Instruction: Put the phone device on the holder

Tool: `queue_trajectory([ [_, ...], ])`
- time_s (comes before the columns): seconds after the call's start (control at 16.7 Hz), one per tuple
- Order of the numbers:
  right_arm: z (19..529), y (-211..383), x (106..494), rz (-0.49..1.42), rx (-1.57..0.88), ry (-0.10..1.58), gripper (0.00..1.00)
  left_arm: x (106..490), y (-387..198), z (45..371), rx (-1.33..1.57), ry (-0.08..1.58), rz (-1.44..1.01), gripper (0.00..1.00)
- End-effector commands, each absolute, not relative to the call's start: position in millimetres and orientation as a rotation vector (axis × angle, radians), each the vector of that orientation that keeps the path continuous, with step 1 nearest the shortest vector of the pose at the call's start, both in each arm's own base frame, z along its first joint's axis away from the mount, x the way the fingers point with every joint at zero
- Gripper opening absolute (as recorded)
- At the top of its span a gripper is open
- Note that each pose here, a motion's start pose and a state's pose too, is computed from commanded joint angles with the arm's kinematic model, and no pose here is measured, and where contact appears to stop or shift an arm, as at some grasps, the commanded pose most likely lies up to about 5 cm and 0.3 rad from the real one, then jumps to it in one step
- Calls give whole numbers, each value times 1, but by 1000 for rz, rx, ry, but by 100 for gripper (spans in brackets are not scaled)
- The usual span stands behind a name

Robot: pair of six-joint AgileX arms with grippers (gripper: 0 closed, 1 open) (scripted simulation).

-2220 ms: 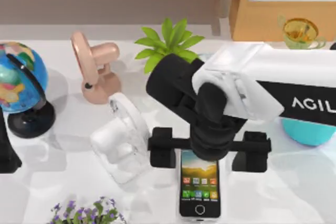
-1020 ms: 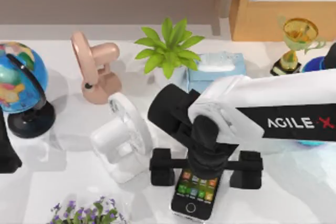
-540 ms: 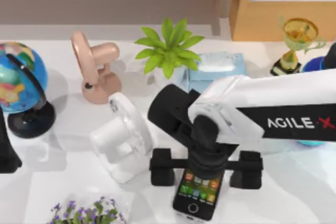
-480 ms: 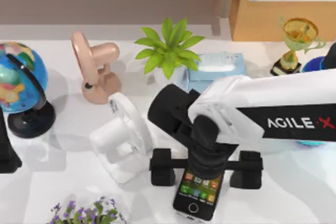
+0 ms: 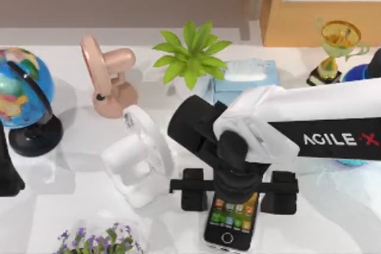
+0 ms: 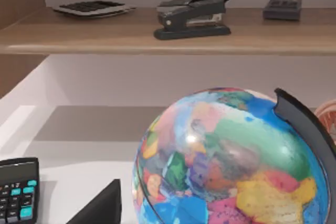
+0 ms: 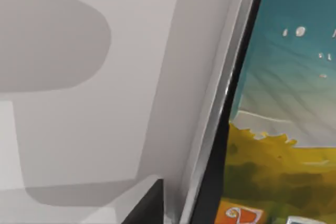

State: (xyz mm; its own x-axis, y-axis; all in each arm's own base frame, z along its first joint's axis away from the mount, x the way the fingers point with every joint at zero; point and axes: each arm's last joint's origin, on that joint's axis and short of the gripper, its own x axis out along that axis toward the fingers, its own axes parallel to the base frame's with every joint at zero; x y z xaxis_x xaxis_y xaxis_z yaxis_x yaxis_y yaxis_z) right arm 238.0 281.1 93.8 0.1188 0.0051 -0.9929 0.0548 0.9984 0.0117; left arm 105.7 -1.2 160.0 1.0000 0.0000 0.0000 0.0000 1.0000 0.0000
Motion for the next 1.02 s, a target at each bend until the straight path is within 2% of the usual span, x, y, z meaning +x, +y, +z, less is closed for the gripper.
queue_trajectory([
  [0.18,94,281,238,-36,49,1451,0,106,-1,160,0,0,0,100],
  [0.24,114,278,228,-39,35,1466,0,106,-1,160,0,0,0,100],
  [0.6,103,262,227,-86,50,1526,0,106,-1,160,0,0,0,100],
  [1.02,132,273,228,-12,68,1468,0,106,-1,160,0,0,0,100],
])
